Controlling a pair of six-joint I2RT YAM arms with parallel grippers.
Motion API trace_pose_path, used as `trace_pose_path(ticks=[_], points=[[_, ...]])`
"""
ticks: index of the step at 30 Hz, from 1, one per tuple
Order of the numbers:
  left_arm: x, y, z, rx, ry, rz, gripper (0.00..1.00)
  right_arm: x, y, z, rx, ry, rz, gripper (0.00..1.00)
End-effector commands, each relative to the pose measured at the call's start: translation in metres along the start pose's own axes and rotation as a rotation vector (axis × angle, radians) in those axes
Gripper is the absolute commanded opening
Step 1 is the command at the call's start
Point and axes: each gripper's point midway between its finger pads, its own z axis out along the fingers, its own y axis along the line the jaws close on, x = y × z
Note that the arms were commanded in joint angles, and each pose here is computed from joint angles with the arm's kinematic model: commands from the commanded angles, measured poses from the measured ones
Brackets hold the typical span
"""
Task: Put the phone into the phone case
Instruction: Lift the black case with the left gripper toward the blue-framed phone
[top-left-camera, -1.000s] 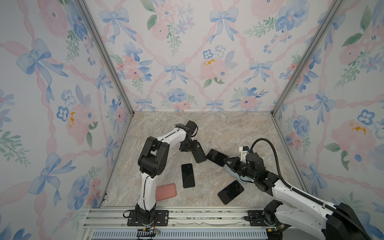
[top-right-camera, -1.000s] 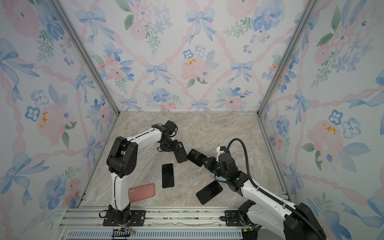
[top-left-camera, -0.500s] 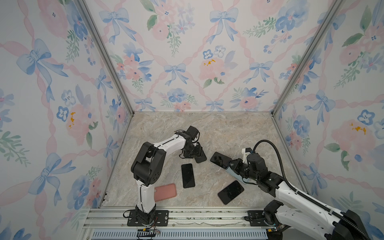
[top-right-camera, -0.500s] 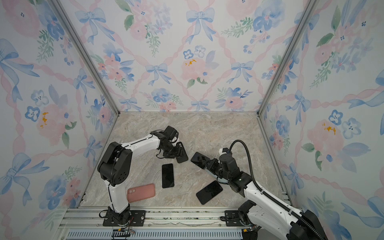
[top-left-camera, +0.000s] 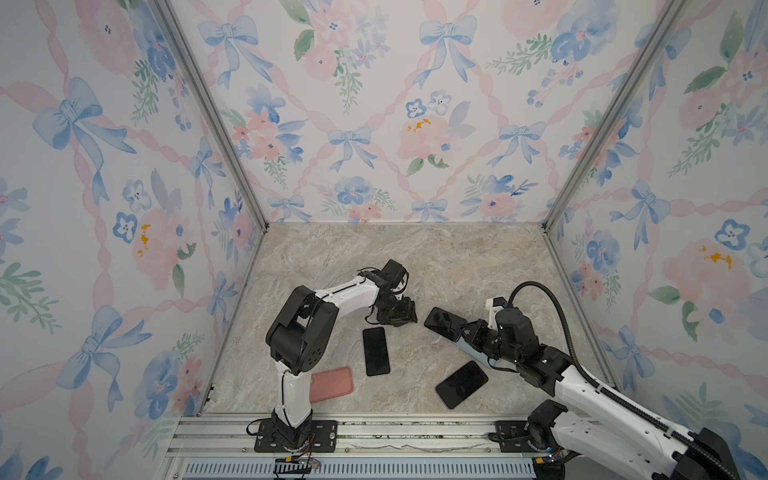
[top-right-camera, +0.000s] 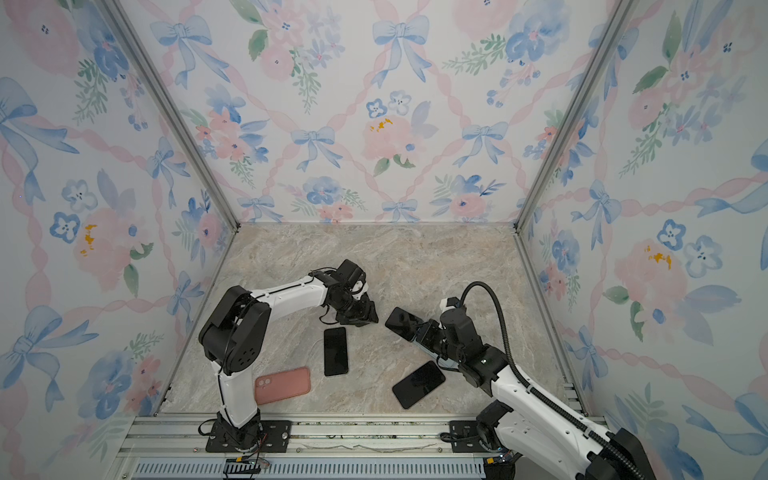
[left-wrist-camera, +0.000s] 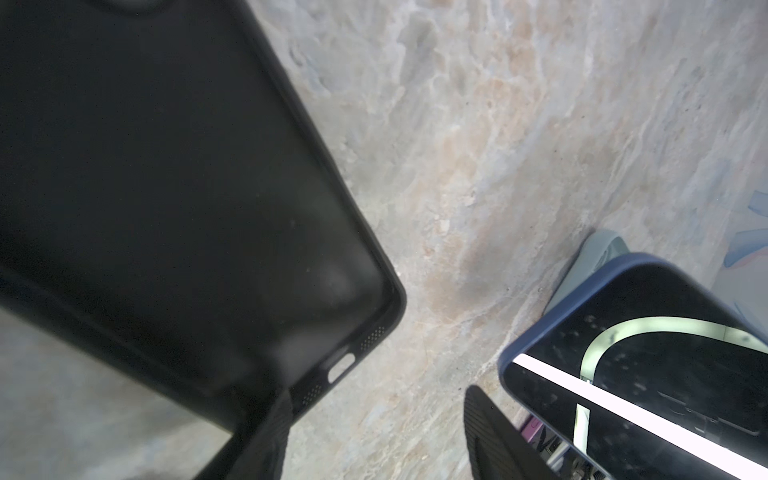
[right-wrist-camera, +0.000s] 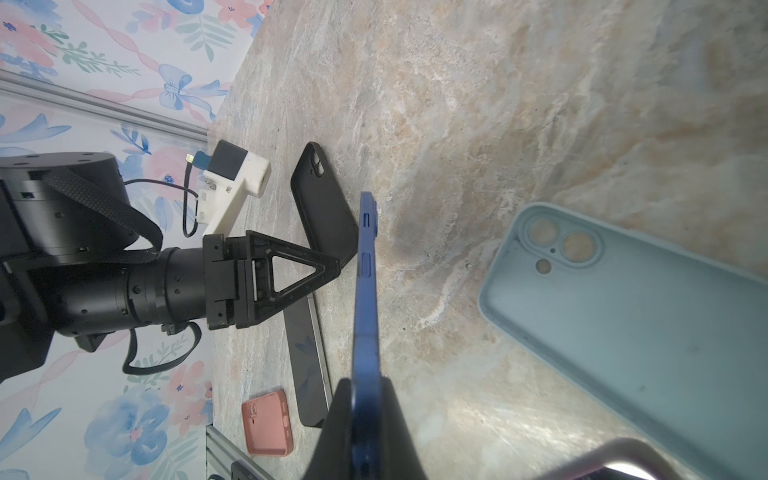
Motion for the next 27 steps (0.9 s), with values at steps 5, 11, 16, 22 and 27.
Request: trace_pose_path(ticks=[5,11,16,22,27], points=[[-0.001,-0.018,0.012,0.048,0.011,-0.005,0.67,-0.019,0.022,-0.014,-0.040,-0.058,-0.036,0.00],[-0.006,-0.033,0.019,0.075,0.009,0.006,0.66,-0.021,0.021,-0.018,-0.039,-0.065,-0.034,0.00],[-0.011,-0.040,0.027,0.086,0.010,0.011,0.66,-0.021,0.022,-0.020,-0.037,-0.065,-0.034,0.00],[-0.019,-0.043,0.033,0.097,0.002,0.013,0.66,-0.021,0.021,-0.024,-0.030,-0.067,-0.038,0.00],[-0.026,-0.051,0.024,0.112,-0.024,0.022,0.65,-0.022,0.021,-0.027,-0.026,-0.070,-0.042,0.00]])
